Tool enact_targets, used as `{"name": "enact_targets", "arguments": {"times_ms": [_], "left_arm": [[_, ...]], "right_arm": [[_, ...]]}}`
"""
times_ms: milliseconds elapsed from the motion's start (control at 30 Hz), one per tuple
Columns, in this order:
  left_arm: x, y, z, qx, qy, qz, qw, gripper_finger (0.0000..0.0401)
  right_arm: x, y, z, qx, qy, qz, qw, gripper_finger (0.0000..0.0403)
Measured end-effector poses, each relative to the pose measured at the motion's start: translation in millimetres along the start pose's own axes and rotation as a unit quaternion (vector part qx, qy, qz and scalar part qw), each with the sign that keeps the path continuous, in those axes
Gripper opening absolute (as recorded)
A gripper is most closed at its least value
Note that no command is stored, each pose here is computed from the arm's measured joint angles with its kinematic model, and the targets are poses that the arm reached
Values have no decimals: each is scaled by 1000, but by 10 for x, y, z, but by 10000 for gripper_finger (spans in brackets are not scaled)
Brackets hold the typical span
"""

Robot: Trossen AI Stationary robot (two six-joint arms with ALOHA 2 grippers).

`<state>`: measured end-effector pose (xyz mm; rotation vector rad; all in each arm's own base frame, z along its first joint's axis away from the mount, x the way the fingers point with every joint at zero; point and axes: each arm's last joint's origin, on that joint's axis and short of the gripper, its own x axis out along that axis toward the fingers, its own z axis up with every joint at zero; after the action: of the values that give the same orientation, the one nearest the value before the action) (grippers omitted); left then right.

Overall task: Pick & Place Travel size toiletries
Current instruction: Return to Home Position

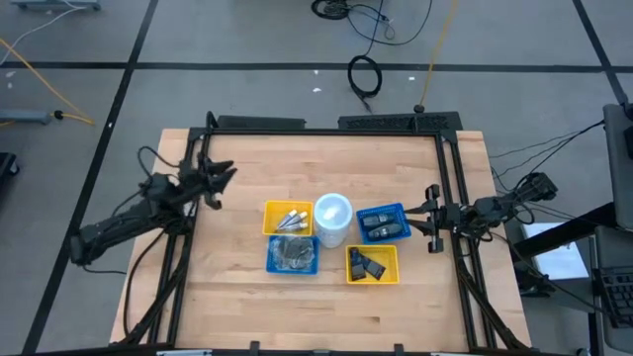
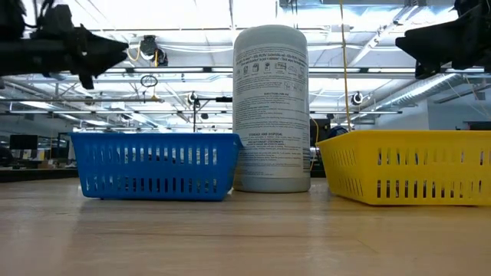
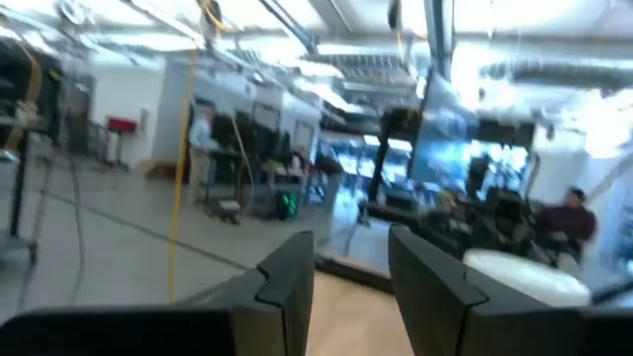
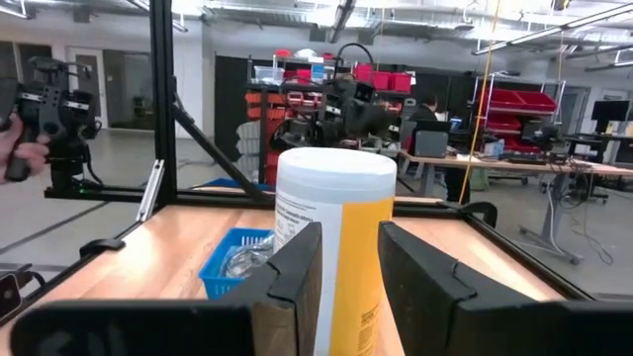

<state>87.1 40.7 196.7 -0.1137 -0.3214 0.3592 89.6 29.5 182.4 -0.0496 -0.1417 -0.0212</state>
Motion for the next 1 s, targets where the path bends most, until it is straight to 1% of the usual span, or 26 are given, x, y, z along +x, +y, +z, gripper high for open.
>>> {"name": "enact_targets", "arguments": {"times_ms": [100, 233, 333, 1000], "left_arm": [[-39, 1, 57, 6, -32, 12, 999, 132], [-29, 0, 75, 2, -42, 12, 999, 132], [-23, 4, 55, 5, -33, 14, 999, 132], [-24, 3, 63, 5, -36, 13, 999, 131]], "right_arm": [[0, 0, 2, 3, -1, 0, 1000, 94], [0, 0, 1, 2, -1, 0, 1000, 95], [0, 0, 0, 1, 0, 0, 1000, 95], [0, 0, -2, 1, 0, 0, 1000, 94]]}}
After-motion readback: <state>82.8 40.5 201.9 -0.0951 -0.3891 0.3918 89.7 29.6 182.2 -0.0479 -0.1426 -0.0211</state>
